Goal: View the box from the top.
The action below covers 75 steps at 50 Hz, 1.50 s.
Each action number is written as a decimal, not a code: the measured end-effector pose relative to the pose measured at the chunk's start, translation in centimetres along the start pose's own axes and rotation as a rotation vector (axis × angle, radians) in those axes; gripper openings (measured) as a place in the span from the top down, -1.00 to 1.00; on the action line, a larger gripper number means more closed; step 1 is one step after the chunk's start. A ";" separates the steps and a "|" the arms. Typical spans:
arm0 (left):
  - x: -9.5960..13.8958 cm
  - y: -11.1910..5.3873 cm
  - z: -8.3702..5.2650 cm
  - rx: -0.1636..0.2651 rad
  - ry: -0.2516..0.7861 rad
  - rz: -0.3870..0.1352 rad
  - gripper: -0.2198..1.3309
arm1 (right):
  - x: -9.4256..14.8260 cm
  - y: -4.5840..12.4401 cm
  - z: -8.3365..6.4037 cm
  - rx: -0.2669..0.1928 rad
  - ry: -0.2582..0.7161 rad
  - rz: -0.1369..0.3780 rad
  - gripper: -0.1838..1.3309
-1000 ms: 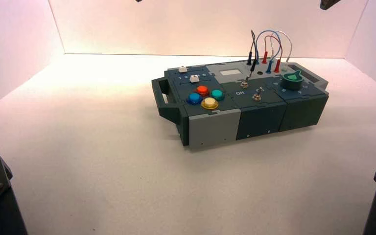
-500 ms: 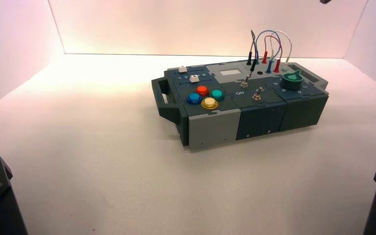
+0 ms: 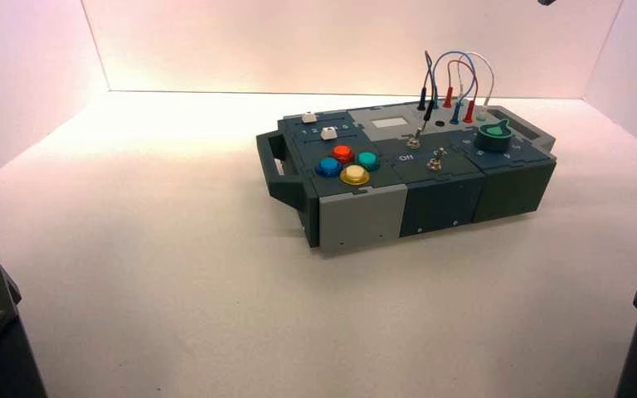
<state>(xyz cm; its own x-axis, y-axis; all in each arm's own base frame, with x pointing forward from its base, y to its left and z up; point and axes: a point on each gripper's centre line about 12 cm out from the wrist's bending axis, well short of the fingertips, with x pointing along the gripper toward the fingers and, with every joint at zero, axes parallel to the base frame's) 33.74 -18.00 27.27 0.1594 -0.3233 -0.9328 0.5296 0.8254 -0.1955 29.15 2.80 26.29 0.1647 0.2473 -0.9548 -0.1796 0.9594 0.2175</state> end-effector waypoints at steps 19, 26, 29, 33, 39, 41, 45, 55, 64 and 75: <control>-0.3 0.4 0.6 -0.001 -0.015 0.005 0.93 | -0.3 0.0 0.6 -0.003 -0.010 -0.001 0.95; -0.4 0.8 0.7 -0.003 -0.033 0.011 0.93 | 0.2 -0.2 0.8 0.001 0.003 0.000 0.95; -0.5 1.2 0.7 -0.012 -0.039 0.015 0.93 | 0.3 -0.2 0.9 0.002 0.004 0.000 0.95; -0.5 2.0 0.7 -0.028 -0.050 0.024 0.93 | 0.2 -0.2 1.0 0.002 -0.001 0.000 0.95; -0.4 3.2 0.5 -0.053 -0.059 0.034 0.93 | 0.1 -0.1 1.1 0.009 -0.005 -0.001 0.95; -0.3 3.3 0.4 -0.056 -0.060 0.035 0.93 | 0.1 -0.1 1.2 0.012 -0.008 -0.001 0.95; -0.1 3.6 0.2 -0.064 -0.052 0.036 0.93 | 0.1 -0.1 1.2 0.013 -0.008 -0.001 0.95; -0.1 4.3 -0.2 -0.079 -0.042 0.039 0.93 | 0.4 -0.2 1.3 0.016 0.005 0.001 0.95; -0.1 4.5 -0.2 -0.081 -0.043 0.040 0.93 | 0.8 -0.3 1.4 0.017 0.014 0.002 0.95; 0.0 4.5 -0.3 -0.082 -0.040 0.040 0.93 | 0.9 -0.2 1.4 0.017 0.017 0.003 0.95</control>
<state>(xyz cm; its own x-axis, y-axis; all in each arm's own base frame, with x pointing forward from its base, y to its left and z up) 35.87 -14.19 26.33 0.2132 -0.3062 -0.9278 0.4523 0.8727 -0.1841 30.68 2.97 25.66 0.1473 0.2477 -0.9576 -0.1638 0.9609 0.2234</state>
